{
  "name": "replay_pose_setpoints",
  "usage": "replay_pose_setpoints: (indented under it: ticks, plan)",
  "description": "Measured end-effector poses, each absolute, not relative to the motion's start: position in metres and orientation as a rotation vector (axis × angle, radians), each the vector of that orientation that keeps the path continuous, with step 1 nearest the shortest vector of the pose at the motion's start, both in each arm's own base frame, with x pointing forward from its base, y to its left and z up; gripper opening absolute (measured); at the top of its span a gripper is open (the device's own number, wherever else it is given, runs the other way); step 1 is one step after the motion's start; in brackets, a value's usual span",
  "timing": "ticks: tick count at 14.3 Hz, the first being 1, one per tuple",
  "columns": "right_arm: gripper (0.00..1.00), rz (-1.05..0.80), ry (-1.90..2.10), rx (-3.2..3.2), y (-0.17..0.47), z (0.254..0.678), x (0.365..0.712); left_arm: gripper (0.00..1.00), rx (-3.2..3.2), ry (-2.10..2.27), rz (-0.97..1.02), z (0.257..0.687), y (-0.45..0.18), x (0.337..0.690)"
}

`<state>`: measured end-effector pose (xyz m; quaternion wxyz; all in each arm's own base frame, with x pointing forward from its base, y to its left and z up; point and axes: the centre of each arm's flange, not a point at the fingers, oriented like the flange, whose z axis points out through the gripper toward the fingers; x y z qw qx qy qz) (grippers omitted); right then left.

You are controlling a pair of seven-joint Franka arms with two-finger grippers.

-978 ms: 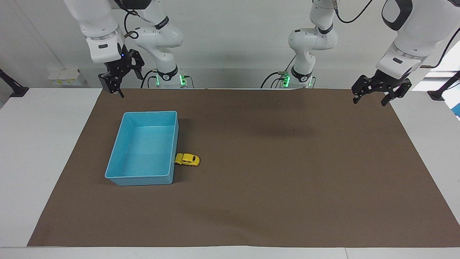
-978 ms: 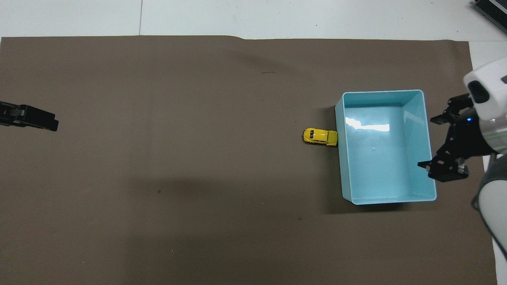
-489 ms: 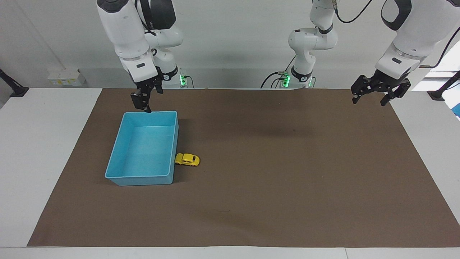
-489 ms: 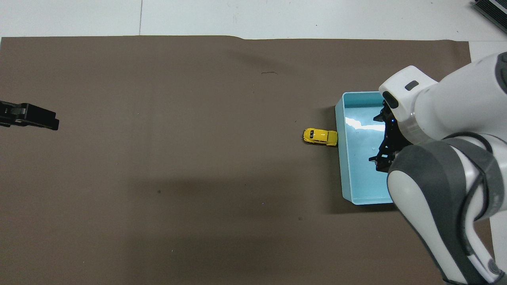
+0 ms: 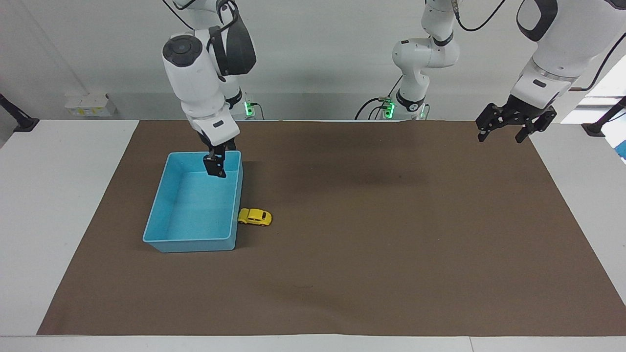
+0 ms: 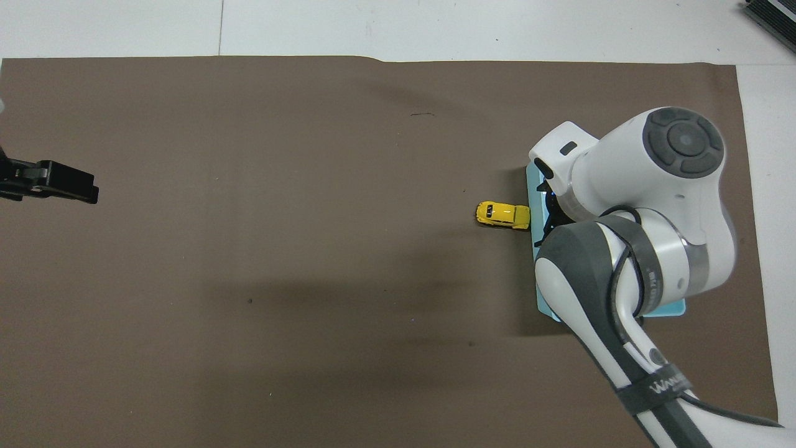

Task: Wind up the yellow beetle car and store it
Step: 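Move the right gripper over the blue box toward the car, then lower the right gripper onto the yellow car beside the box and grasp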

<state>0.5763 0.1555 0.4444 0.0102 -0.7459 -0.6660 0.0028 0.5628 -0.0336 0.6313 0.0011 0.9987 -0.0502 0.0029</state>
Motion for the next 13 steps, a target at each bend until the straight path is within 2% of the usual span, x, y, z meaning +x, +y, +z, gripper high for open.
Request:
replay_pose_setpoints:
  ticks: [13]
  plan:
    - [0.98, 0.021, -2.199, -2.286, 0.175, 0.308, 0.596, 1.0, 3.137, -0.134, 0.009, 0.631, -0.026, 0.563]
